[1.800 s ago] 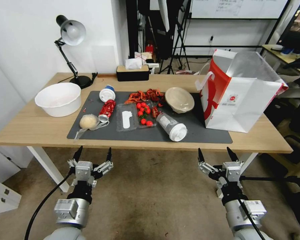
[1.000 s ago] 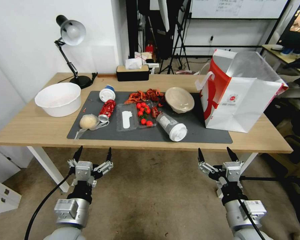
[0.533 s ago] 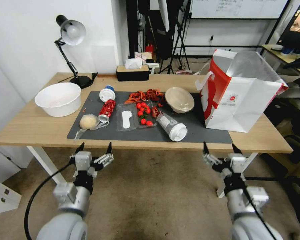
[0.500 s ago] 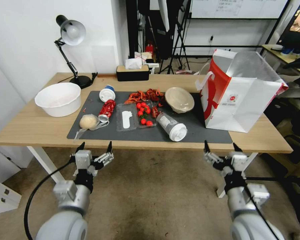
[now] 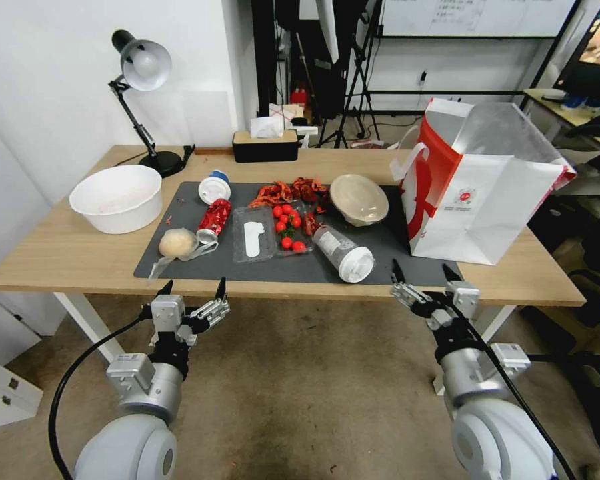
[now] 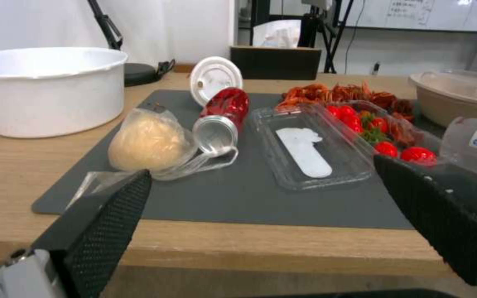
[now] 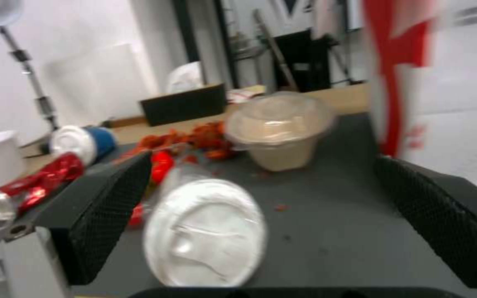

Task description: Pick up the trash from the table and place it into the takeout bag.

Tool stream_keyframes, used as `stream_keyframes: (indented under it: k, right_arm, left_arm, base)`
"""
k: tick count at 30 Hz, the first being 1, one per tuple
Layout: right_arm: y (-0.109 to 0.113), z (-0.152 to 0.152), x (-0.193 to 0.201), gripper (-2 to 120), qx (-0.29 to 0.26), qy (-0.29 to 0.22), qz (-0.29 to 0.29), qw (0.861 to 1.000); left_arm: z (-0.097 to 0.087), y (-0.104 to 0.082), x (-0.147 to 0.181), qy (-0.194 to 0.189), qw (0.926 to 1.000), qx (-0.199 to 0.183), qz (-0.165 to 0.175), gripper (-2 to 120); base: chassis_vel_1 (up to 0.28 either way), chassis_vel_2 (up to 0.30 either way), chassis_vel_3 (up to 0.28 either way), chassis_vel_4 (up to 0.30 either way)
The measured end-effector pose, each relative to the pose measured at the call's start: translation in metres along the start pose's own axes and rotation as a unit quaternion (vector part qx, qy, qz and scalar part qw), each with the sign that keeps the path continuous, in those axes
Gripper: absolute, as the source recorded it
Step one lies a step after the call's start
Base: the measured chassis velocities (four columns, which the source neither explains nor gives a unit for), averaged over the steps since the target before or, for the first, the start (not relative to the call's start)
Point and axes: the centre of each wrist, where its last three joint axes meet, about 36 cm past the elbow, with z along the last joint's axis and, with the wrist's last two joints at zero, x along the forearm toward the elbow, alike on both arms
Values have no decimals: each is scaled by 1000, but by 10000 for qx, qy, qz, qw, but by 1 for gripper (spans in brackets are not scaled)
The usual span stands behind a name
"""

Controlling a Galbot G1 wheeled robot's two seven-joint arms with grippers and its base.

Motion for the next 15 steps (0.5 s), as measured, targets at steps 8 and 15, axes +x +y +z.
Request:
stream_keyframes:
  k: [8,15]
  right_arm:
    - [-7,10,-42,100,-150,307,-658,9972]
    - [-9,17,-63,100,-270,634,-753,9948]
  left_arm:
    - [3,2,4,-48,9999,-73,-138,100]
    - [3,2,8,-75,9997,-119,-215,100]
  base:
    - [0,0,0,0]
    - [0,0,0,0]
